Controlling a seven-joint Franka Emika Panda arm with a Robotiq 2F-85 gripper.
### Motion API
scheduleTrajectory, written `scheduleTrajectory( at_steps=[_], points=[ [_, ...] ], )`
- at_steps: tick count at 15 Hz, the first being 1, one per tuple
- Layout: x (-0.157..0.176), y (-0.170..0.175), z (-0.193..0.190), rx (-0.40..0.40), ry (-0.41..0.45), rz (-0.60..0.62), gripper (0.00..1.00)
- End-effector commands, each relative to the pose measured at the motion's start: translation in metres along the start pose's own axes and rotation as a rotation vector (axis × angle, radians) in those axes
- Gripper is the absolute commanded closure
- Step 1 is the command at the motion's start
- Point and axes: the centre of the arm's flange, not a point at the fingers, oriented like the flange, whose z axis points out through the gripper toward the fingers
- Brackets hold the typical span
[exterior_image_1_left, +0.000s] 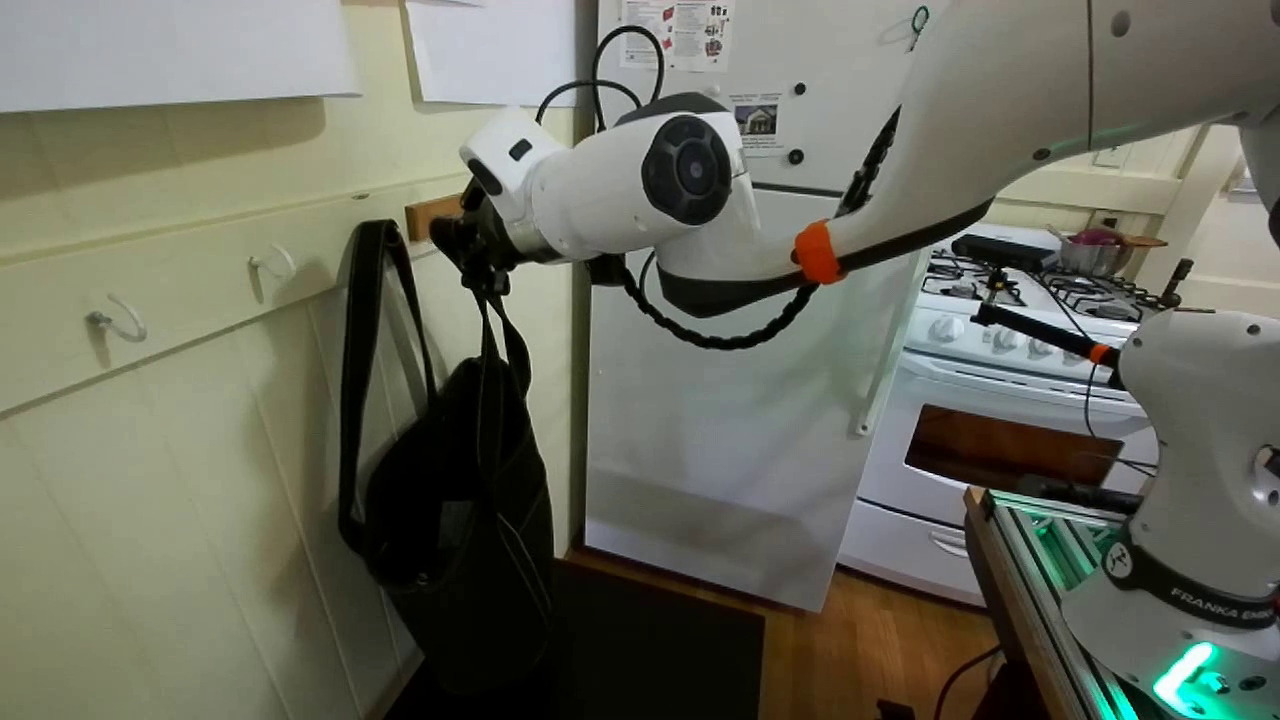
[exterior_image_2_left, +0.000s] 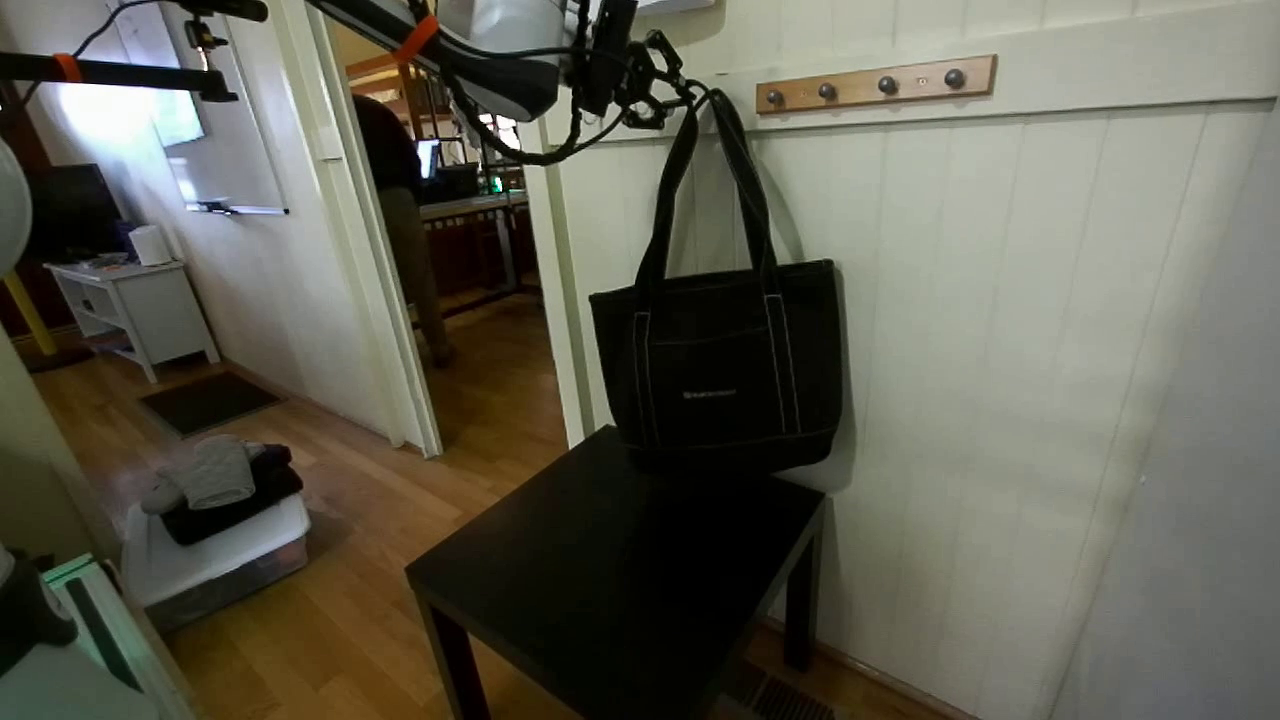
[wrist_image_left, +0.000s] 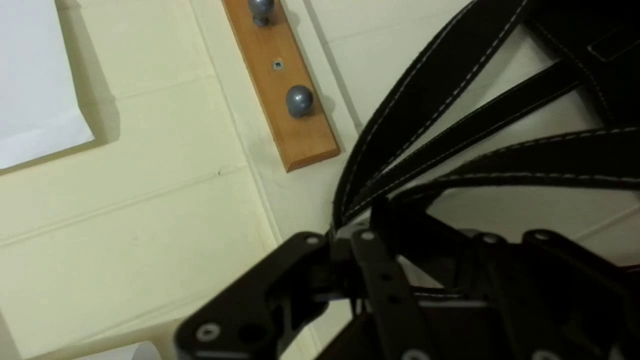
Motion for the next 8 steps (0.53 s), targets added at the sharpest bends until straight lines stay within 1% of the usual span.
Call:
scheduleTrajectory(
  at_steps=[1,3,8],
  points=[
    [-0.001,0.018,0.007,-0.069,0.029,-0.005,0.97],
    [-0.001,0.024,0.01,-0.086,0.046,-0.027,0.97],
    [0.001,0.029,0.019,-0.072,0.12,-0.057,0.97]
  ],
)
